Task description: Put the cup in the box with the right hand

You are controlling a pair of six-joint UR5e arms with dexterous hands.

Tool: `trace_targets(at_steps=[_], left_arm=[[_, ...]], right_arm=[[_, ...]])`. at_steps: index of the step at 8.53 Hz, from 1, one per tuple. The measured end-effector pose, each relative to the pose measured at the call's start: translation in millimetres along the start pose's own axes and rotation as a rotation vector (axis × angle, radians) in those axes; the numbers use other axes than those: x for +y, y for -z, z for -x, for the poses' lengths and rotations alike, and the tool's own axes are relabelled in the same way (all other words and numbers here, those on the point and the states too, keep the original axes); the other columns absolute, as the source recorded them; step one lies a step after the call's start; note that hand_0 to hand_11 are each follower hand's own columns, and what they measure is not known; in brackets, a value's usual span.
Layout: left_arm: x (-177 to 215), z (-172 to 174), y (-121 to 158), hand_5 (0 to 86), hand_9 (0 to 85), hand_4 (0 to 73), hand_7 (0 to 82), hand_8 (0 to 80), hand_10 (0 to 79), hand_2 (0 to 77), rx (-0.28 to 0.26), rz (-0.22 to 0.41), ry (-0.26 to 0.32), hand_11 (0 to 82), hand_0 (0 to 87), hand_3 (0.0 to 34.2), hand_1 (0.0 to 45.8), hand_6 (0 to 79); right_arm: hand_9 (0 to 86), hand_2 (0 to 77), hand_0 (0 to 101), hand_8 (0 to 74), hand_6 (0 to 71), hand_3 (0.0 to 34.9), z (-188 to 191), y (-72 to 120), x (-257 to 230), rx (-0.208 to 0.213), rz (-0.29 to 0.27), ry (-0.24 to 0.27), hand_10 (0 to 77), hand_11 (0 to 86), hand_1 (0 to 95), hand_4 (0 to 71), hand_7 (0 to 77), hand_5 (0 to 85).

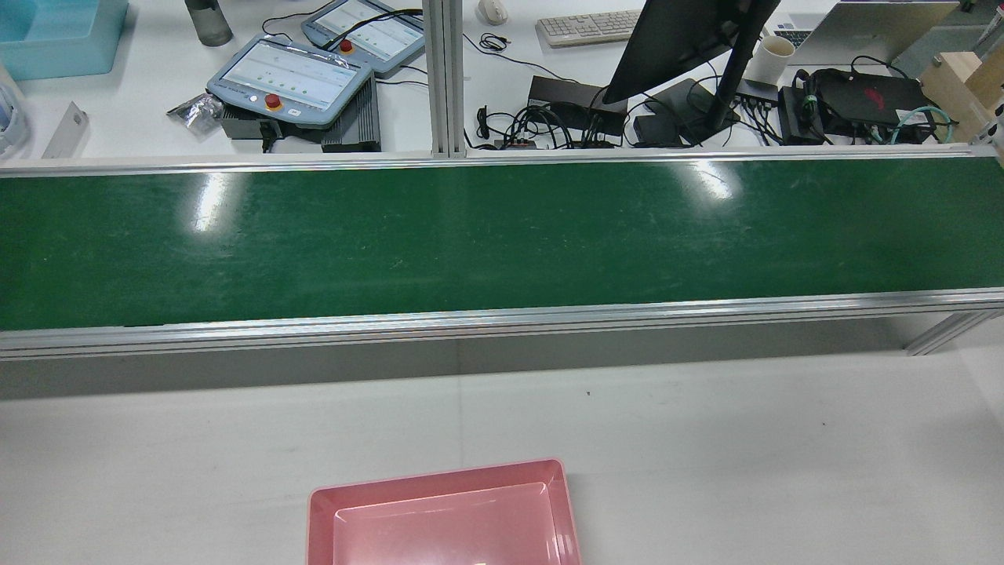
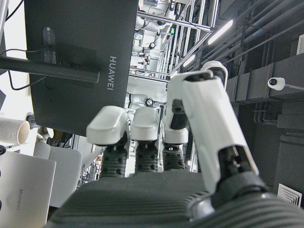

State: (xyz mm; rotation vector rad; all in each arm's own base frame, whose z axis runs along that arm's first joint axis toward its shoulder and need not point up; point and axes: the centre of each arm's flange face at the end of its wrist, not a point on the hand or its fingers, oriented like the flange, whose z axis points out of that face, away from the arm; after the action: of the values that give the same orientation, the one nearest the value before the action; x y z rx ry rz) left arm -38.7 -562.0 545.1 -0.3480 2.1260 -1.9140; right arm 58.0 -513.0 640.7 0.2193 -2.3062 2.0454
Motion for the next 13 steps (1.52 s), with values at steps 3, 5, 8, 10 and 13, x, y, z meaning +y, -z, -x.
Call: trace_targets(at_steps=[3, 5, 8, 10, 13], left_arm=[[0, 0, 0, 0.5, 0.0, 1.1, 0.0, 0.0, 0.0, 1.6, 0.0, 0.0, 0.0, 0.0, 0.0, 0.0, 0.5, 0.0], [0, 0, 0, 0.0, 0.0, 1.1, 0.0, 0.0, 0.0, 1.6, -0.001, 0.0, 0.0, 0.0, 0.0, 0.0, 0.5, 0.0], [0, 0, 0, 0.0, 0.0, 1.1, 0.0, 0.0, 0.0, 1.6, -0.001, 0.0, 0.0, 0.0, 0.0, 0.0, 0.5, 0.0], [0, 0, 0, 0.0, 0.0, 1.1, 0.0, 0.0, 0.0, 1.6, 0.0, -0.001, 0.0, 0.0, 0.0, 0.0, 0.5, 0.5], [0, 0, 0, 0.5, 0.0, 1.1, 0.0, 0.0, 0.0, 1.6, -0.001, 0.0, 0.0, 0.0, 0.0, 0.0, 0.5, 0.0]], right_arm=[[69.8, 60.5, 77, 70.4, 48.5, 0.0, -1, 2.9, -9, 0.003, -0.017, 0.005, 68.2, 69.8, 36.0, 51.3, 77.4, 25.6], [69.8, 60.5, 79, 70.4, 49.6, 0.0, 0, 20.7, -31, 0.012, -0.083, -0.007, 68.2, 69.8, 35.5, 51.3, 77.4, 25.1], [69.8, 60.5, 80, 70.4, 49.6, 0.0, -2, 28.8, -40, 0.019, -0.137, -0.072, 67.6, 69.8, 36.0, 51.3, 77.4, 25.1], [69.8, 60.5, 80, 70.4, 51.3, 0.0, -4, 6.7, -9, 0.015, -0.079, -0.087, 68.7, 69.8, 36.0, 51.3, 77.4, 25.1], [69.8, 56.2, 80, 70.4, 50.2, 0.0, -6, -8.1, 9, 0.01, -0.04, -0.086, 69.8, 69.8, 27.3, 51.3, 20.2, 24.0]])
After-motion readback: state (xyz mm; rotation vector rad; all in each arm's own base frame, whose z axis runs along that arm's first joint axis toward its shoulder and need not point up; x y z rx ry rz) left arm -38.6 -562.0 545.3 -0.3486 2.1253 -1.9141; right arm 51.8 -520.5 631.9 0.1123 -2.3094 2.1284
